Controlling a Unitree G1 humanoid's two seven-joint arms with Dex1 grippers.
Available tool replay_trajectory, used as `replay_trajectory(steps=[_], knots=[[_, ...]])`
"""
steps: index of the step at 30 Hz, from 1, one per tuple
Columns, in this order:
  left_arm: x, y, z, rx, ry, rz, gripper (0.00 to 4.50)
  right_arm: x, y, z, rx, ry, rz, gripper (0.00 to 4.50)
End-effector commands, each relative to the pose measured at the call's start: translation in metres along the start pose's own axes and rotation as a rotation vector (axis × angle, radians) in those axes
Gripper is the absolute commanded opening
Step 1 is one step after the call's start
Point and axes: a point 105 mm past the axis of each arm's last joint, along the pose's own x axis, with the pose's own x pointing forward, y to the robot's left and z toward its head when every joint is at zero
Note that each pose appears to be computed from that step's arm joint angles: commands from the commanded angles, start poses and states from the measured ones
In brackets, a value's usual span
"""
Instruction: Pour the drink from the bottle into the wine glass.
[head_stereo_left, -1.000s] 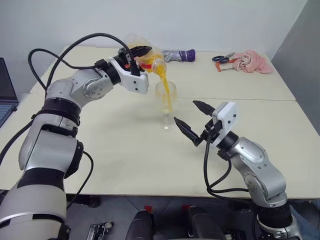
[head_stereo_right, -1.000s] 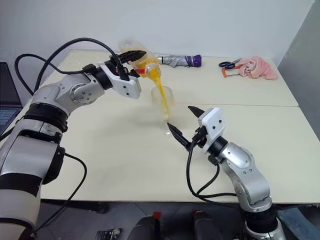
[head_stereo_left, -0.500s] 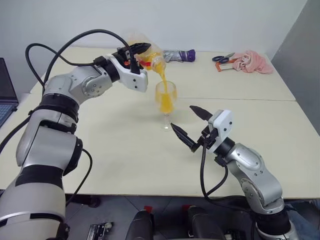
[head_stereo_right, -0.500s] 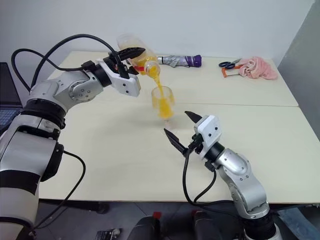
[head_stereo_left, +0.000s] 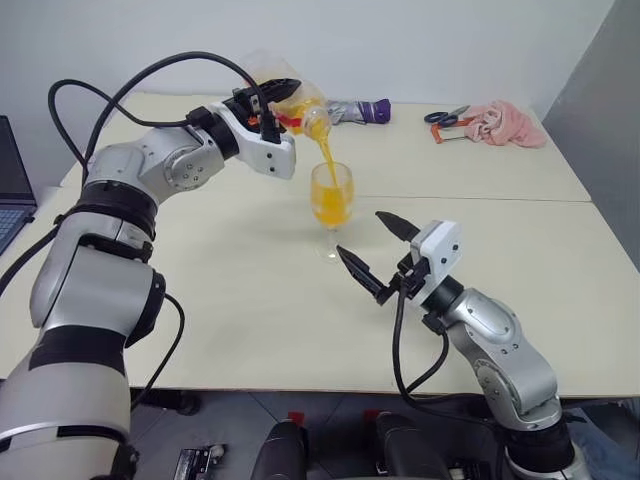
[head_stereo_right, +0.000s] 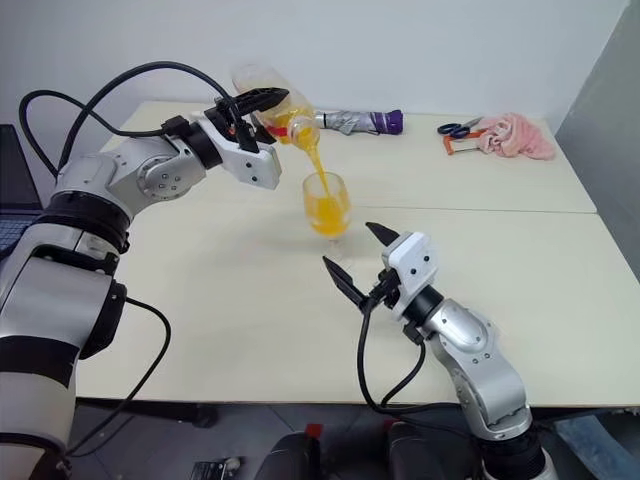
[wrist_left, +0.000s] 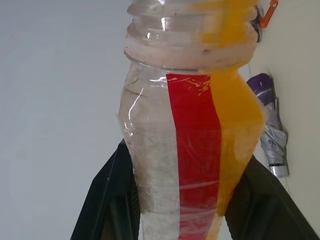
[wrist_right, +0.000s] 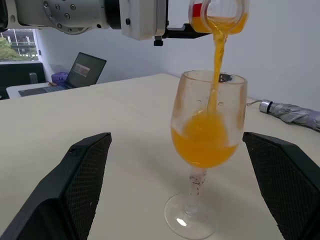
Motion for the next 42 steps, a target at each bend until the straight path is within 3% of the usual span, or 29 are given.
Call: replay_trajectory(steps=[1,31,42], knots=[[0.0016,0.0212,-0.0032,0.033,0.004,0.059,1.71,0.0012,0.0024,0.0187,-0.039,-0.069,0.003,4.50],[0.0020,0.0250,-0.0044,0.080,0.004,0.062,1.71,0.0041,0.0064,0.0157,-0.026,-0.065,0.012,4.50],[0.0051,0.0194,0.0000,-0.072,0.005,0.085,1.71,0.0050,0.0070,0.0151,-0.027,-0.062,0.017,4.50]])
